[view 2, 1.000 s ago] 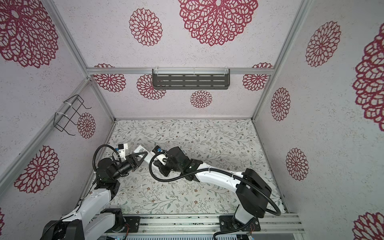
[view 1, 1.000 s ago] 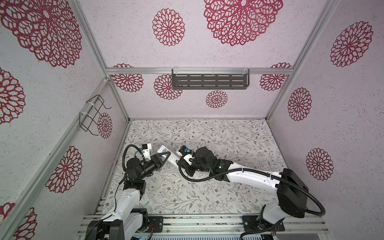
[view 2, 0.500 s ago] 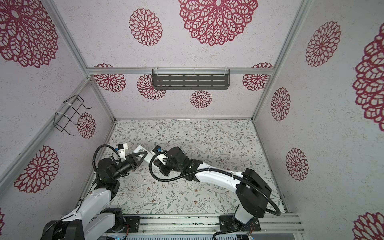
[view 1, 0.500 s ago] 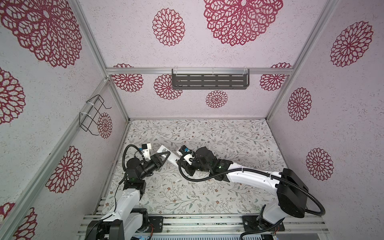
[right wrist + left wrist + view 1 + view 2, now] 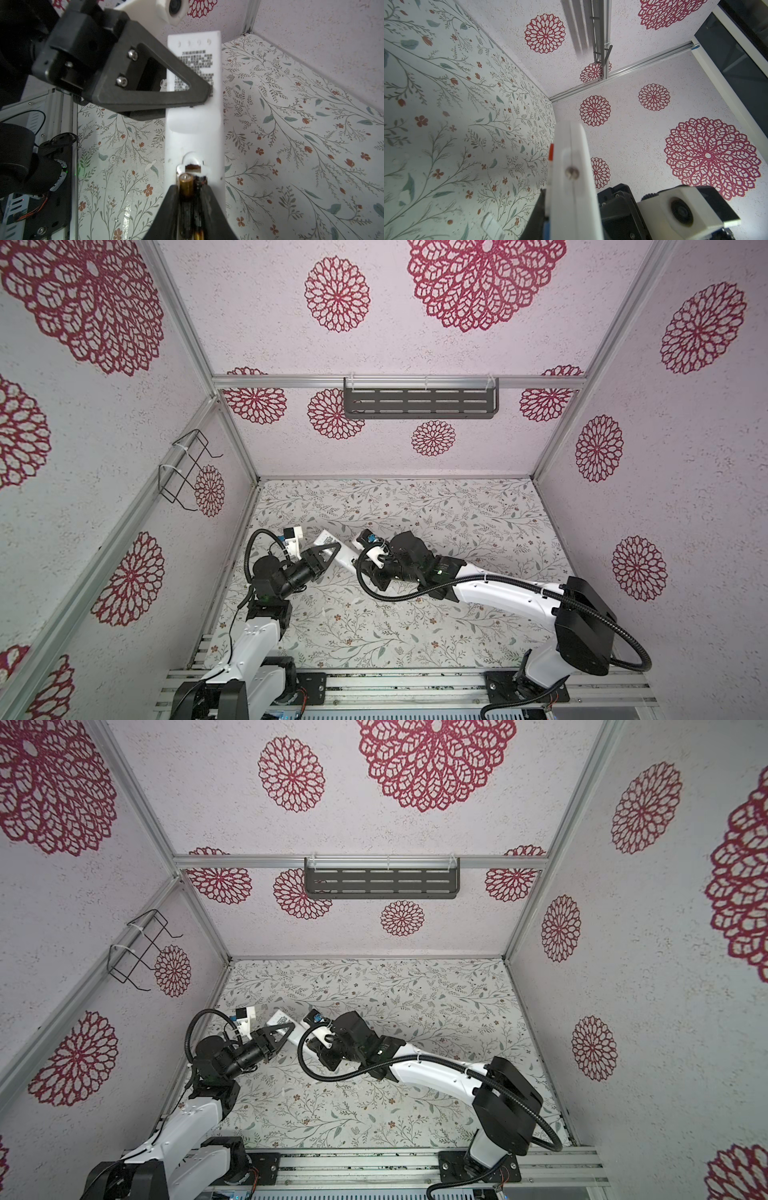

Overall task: Load the batteries into the remote control
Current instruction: 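Lower the battery into the compartment beside the seated battery with the right gripper, then open the right gripper to release the battery in the compartment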

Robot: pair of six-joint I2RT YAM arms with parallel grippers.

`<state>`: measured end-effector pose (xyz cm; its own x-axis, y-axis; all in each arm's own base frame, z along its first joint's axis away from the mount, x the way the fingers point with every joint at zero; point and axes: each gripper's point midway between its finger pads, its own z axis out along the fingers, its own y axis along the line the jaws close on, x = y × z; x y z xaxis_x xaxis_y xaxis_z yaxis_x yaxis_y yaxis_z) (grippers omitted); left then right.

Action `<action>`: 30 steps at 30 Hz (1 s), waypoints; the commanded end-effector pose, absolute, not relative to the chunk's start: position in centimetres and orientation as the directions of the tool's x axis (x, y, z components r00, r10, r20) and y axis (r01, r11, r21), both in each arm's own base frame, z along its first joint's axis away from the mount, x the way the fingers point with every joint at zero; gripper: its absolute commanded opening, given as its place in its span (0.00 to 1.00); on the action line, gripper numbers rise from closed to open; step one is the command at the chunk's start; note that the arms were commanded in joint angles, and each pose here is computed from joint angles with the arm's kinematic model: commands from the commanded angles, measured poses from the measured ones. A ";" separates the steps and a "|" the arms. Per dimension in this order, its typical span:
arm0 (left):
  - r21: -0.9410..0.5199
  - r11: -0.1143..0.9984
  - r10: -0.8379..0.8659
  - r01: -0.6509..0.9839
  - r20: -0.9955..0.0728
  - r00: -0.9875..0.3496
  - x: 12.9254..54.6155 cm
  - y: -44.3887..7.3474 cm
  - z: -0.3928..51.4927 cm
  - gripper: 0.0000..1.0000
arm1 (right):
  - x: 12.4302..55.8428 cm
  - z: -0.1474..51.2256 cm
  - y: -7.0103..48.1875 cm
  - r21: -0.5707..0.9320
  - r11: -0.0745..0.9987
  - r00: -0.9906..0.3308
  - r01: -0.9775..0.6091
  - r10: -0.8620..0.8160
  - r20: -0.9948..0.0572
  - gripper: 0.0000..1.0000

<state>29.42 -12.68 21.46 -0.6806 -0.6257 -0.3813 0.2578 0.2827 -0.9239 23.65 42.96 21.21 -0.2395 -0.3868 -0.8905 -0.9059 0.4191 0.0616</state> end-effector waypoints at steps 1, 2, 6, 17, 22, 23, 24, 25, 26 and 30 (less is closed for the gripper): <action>-0.868 0.203 -0.562 0.452 -0.482 -0.672 27.6 -14.3 27.2 0.00 | 23.9 17.2 41.3 0.043 0.451 -0.293 -0.891 -0.501 -0.814 0.30; -0.869 0.204 -0.561 0.451 -0.482 -0.673 27.6 -14.3 27.2 0.00 | 23.9 17.5 41.3 0.046 0.449 -0.291 -0.892 -0.494 -0.820 0.30; -0.869 0.205 -0.561 0.450 -0.481 -0.674 27.7 -14.3 27.2 0.00 | 23.8 18.2 41.2 0.059 0.439 -0.289 -0.897 -0.480 -0.828 0.32; -0.871 0.210 -0.562 0.445 -0.480 -0.674 27.9 -14.3 27.0 0.00 | 23.7 22.1 40.5 0.090 0.418 -0.269 -0.904 -0.392 -0.880 0.40; -0.871 0.211 -0.562 0.444 -0.479 -0.674 28.0 -14.3 26.9 0.00 | 23.8 23.3 40.1 0.091 0.415 -0.264 -0.906 -0.384 -0.885 0.49; -0.872 0.211 -0.562 0.442 -0.478 -0.674 28.0 -14.3 26.9 0.00 | 23.9 23.5 40.0 0.089 0.413 -0.262 -0.906 -0.384 -0.885 0.49; -0.872 0.212 -0.562 0.442 -0.479 -0.674 28.0 -14.3 26.9 0.00 | 23.8 23.7 40.0 0.090 0.411 -0.261 -0.907 -0.381 -0.887 0.50; -0.873 0.211 -0.563 0.440 -0.477 -0.675 28.0 -14.3 26.8 0.00 | 23.8 24.0 39.9 0.092 0.407 -0.258 -0.909 -0.375 -0.891 0.51; -0.873 0.212 -0.562 0.440 -0.477 -0.676 28.0 -14.3 26.8 0.00 | 23.7 24.2 39.9 0.093 0.404 -0.256 -0.910 -0.371 -0.893 0.52; -0.874 0.214 -0.562 0.437 -0.476 -0.677 28.1 -14.3 26.7 0.00 | 23.9 25.7 39.3 0.092 0.410 -0.244 -0.907 -0.337 -0.909 0.53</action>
